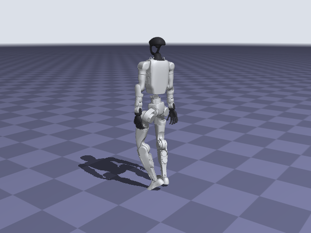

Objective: In place motions

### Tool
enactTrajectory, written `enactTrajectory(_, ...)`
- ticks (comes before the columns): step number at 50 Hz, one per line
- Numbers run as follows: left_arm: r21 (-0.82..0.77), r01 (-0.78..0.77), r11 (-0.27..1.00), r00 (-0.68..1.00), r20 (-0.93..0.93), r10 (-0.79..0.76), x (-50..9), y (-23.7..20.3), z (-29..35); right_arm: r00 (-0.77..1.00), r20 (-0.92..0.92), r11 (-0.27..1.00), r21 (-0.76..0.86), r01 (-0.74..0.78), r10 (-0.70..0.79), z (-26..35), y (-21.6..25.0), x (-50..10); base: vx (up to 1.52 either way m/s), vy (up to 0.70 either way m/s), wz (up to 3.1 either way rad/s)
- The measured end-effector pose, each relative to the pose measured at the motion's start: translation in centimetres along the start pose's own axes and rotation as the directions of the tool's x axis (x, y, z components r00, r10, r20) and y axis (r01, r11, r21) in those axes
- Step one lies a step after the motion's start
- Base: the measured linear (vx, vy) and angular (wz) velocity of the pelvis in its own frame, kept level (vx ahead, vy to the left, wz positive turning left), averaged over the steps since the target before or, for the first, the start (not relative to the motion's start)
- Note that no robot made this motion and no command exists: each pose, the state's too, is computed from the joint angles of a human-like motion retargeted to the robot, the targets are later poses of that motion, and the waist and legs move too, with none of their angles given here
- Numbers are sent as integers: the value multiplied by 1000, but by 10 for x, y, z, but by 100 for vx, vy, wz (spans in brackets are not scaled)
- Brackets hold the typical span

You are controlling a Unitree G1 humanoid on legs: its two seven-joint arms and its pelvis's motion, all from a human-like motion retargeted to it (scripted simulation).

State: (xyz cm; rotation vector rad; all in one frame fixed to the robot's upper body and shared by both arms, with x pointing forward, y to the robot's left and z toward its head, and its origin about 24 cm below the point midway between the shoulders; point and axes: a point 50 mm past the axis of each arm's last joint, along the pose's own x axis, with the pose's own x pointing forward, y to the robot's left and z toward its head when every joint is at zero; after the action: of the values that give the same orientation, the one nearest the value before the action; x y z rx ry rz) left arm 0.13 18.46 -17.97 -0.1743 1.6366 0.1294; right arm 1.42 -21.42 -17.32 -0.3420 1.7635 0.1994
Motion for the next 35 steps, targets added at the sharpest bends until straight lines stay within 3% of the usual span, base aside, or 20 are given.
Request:
enactTrajectory(5,-373,29,927,998,-34,-45,0,-1,-34,917,397,960,-236,150,-45,138,-25,-53,-39,-7,-158)
enactTrajectory(10,-376,-29,926,966,-249,-71,-10,15,-106,716,698,948,-215,234,-18,204,-22,-103,16,-7,-22)
enactTrajectory(17,-372,-77,925,916,-393,-82,-24,24,-154,532,844,977,-163,139,65,237,-2,-140,6,-4,12)
enactTrajectory(25,-383,-56,922,952,-300,-66,-14,20,-123,753,653,969,-232,90,87,177,8,-76,14,7,5)
enactTrajectory(30,-347,-93,933,979,-205,21,-6,17,-87,952,295,955,-296,14,77,73,18,-15,30,7,-40)
enactTrajectory(35,-270,-27,963,999,-49,14,-3,5,-7,993,-65,975,-194,-106,95,-32,12,7,2,9,27)
